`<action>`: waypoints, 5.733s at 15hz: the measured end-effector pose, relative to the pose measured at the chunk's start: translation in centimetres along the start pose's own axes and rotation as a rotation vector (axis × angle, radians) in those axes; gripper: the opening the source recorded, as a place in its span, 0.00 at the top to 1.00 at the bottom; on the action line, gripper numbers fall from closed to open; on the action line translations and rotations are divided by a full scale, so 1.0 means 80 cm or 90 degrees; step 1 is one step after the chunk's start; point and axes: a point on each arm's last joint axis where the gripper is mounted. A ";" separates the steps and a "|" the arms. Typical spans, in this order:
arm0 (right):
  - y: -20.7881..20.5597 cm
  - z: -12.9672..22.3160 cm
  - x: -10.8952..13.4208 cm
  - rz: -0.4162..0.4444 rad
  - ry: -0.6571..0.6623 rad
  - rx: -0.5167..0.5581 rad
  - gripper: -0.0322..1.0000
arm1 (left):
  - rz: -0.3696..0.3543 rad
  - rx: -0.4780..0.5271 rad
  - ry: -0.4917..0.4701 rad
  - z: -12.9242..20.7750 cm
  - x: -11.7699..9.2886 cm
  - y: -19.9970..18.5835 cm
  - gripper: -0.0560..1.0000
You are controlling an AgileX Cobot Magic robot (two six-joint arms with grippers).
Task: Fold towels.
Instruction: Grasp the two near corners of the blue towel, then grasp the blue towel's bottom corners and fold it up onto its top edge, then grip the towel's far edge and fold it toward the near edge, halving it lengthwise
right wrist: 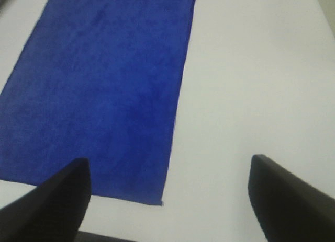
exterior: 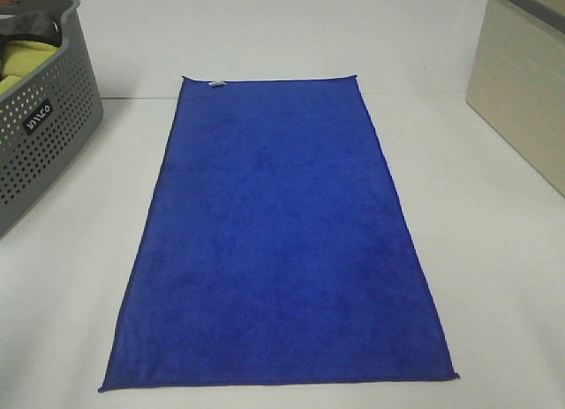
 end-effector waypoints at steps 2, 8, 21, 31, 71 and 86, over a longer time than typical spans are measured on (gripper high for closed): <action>0.029 -0.014 -0.003 0.006 0.035 0.071 0.21 | 0.005 0.094 -0.039 0.005 0.005 0.039 0.39; 0.127 -0.024 -0.021 0.026 0.162 0.227 0.21 | 0.083 0.374 -0.082 0.064 0.021 0.172 0.39; 0.259 0.030 -0.059 0.043 0.258 0.445 0.28 | 0.144 0.475 -0.139 0.140 0.035 0.250 0.39; 0.302 0.065 -0.013 0.026 0.251 0.479 0.35 | 0.226 0.479 -0.119 0.147 -0.005 0.280 0.39; 0.507 -0.258 0.043 -0.069 0.052 0.168 0.97 | 0.108 0.155 -0.042 -0.109 0.017 0.520 0.94; 0.519 -0.241 0.036 -0.040 0.017 0.295 0.25 | 0.126 0.224 0.110 -0.106 0.021 0.547 0.19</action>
Point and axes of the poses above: a point on each arm's last joint axis where the gripper is mounted, y pointing out along that axis toward the gripper, x along the wrist's bending axis when the last joint is at zero, z = x × y, and after that the axes turned 14 degrees about y, right-handed
